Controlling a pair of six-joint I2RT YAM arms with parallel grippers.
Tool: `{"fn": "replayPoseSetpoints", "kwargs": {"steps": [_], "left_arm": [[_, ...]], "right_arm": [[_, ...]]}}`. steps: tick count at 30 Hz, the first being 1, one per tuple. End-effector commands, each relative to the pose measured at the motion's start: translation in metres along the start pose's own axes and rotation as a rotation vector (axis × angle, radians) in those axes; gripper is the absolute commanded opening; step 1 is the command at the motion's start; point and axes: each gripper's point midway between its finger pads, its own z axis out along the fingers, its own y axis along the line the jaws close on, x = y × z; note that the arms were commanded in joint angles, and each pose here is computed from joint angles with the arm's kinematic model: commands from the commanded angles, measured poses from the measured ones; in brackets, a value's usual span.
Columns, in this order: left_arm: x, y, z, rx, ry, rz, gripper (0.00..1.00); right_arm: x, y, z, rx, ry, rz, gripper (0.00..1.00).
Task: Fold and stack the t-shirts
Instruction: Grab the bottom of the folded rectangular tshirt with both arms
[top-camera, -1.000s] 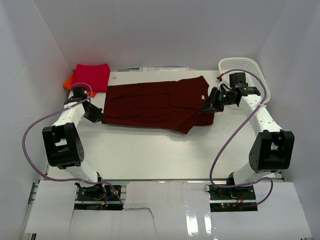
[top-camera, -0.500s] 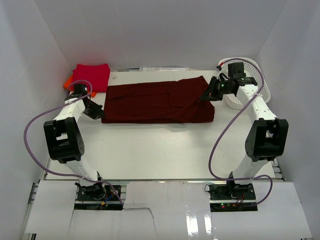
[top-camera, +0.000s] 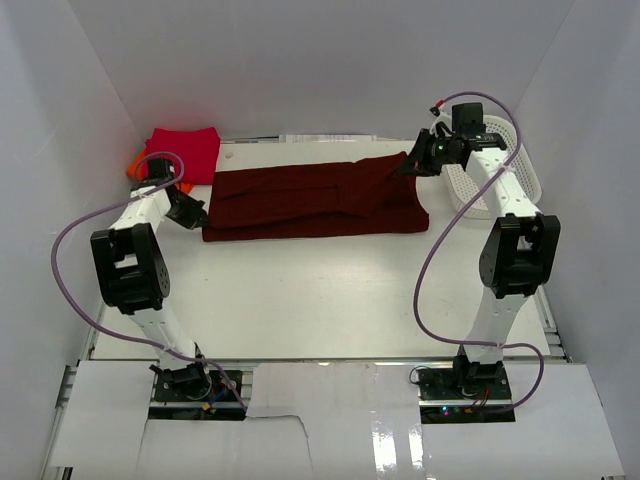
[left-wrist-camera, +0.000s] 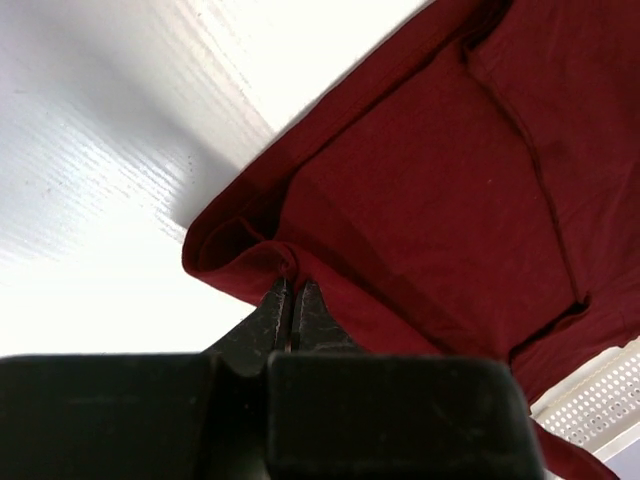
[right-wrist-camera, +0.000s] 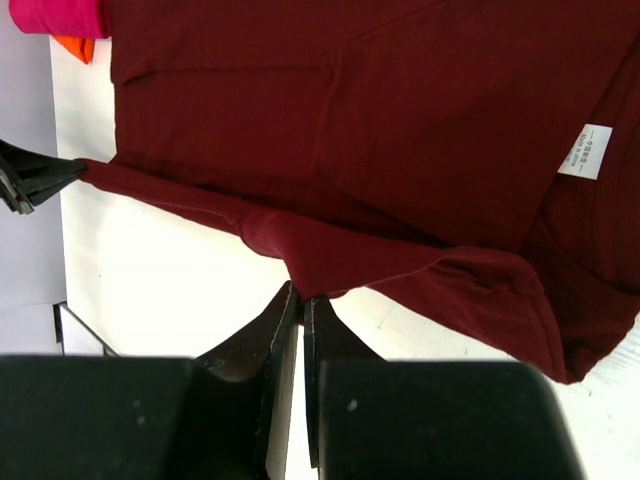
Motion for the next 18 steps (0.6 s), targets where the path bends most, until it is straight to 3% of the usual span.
{"fn": "replayPoseSetpoints", "kwargs": {"steps": [1, 18], "left_arm": [[-0.015, -0.017, -0.007, 0.037, -0.038, -0.003, 0.00], [-0.035, -0.043, -0.003, 0.077, -0.051, -0.011, 0.00]], "right_arm": [[-0.019, 0.007, 0.001, -0.032, -0.042, -0.043, 0.08], [-0.021, -0.007, 0.025, -0.047, -0.035, -0.045, 0.08]]}}
